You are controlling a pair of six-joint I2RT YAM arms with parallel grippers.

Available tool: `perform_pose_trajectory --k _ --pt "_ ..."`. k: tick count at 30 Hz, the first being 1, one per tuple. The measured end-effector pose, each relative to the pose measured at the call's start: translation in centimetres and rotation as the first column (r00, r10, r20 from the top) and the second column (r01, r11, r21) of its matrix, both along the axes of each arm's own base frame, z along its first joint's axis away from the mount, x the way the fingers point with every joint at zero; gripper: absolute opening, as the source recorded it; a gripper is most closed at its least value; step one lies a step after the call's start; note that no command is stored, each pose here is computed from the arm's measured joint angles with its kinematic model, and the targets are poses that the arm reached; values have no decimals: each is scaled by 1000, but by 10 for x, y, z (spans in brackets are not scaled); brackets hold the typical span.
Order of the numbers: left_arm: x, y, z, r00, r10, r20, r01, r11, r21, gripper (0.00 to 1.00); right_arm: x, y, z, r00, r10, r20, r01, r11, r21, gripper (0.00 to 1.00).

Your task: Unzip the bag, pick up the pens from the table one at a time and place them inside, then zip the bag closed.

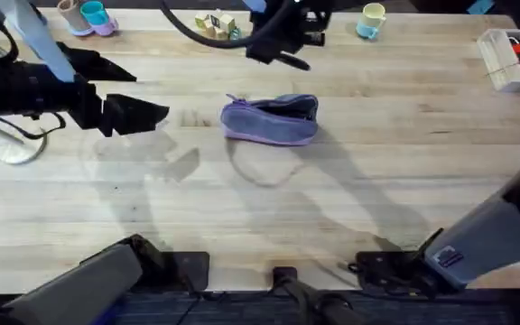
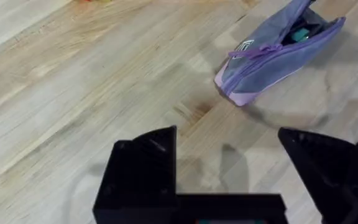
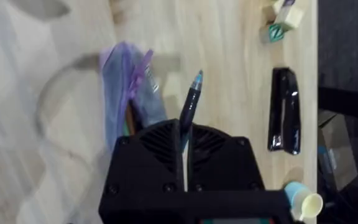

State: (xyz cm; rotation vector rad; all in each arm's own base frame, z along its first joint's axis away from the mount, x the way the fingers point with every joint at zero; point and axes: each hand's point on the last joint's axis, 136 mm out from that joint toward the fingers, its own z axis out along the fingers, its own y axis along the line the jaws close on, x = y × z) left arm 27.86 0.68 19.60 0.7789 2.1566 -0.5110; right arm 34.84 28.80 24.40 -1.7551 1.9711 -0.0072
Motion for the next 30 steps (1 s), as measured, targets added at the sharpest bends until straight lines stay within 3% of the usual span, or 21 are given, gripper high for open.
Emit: perform_pose_trajectory --k 13,17,24,30 --pt "-2 -1 -1 1000 0 -10 0 1000 -6 993 -16 -20 41 998 -14 65 12 999 39 31" --pt "-2 -1 -1 1000 0 -10 0 1000 -6 993 -24 -36 40 997 -33 63 30 999 38 31" --pt "-3 -2 -1 1000 0 -16 0 1000 -9 993 -34 -76 -5 998 -67 8 67 997 -29 32" --pt "-3 -2 -1 1000 0 -16 0 1000 -9 993 -45 -90 -64 998 -18 -61 11 993 -116 33"
